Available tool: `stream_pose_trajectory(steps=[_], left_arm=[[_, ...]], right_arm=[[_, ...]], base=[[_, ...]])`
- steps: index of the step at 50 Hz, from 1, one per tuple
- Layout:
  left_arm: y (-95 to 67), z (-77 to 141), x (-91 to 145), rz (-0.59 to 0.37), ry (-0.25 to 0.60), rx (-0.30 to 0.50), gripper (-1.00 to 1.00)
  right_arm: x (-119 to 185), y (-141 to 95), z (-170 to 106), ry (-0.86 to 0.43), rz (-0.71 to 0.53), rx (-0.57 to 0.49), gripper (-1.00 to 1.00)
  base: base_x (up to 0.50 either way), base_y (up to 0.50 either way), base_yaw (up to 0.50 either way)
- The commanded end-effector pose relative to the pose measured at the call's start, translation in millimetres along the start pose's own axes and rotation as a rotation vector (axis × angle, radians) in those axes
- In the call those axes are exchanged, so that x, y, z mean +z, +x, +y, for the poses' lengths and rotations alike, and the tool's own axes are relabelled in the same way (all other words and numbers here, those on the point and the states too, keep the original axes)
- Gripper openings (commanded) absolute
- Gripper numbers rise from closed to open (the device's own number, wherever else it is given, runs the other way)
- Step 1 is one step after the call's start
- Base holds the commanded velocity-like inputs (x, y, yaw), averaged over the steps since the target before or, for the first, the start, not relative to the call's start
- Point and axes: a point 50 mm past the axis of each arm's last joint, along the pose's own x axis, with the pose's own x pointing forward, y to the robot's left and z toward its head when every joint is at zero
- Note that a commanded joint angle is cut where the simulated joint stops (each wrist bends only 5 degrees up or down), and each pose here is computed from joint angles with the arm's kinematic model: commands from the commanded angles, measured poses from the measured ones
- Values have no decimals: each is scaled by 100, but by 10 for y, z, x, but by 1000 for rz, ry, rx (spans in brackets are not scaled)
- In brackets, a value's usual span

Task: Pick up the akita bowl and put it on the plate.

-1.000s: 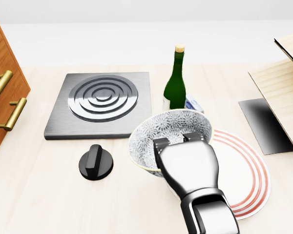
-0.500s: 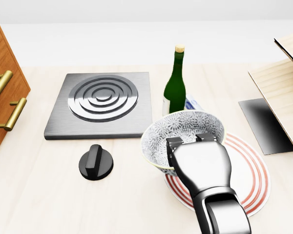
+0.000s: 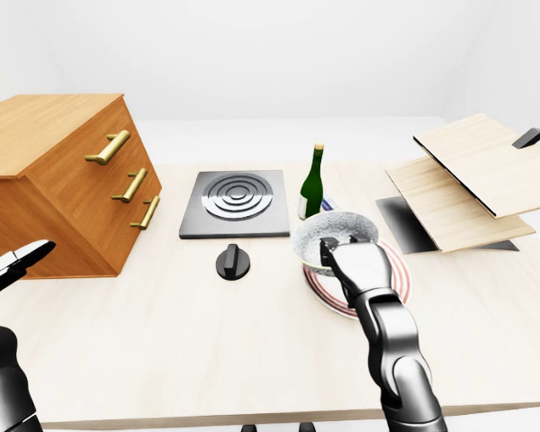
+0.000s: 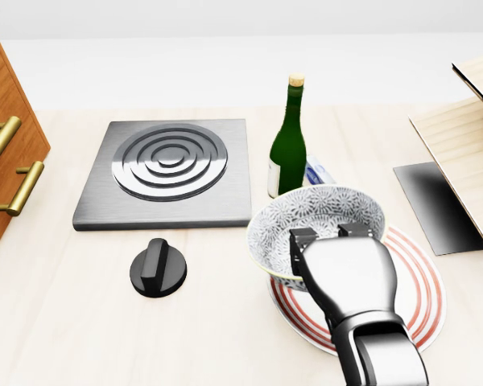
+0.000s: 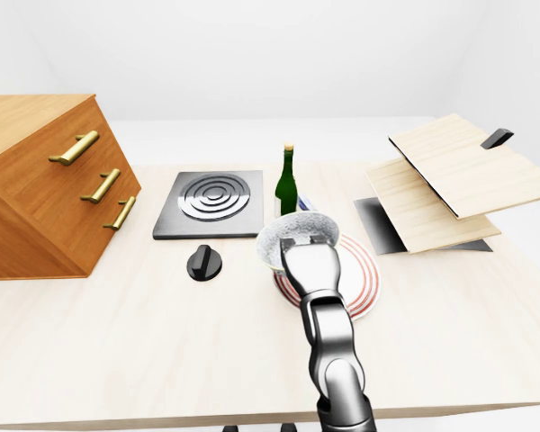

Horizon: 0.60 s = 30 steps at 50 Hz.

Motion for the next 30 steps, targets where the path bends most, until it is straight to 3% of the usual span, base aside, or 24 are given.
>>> stream_pose_trajectory(steps=[1,30], left_arm=[[2,2,13,-5,-1,-1,100],[3,7,38,-16,-1,2,100]], right_arm=[[-44,-5,-4,21,4,-31,-100],[-257,-69,-3,27,66,-33,-100]], base=[[0,0,0],[0,0,0]])
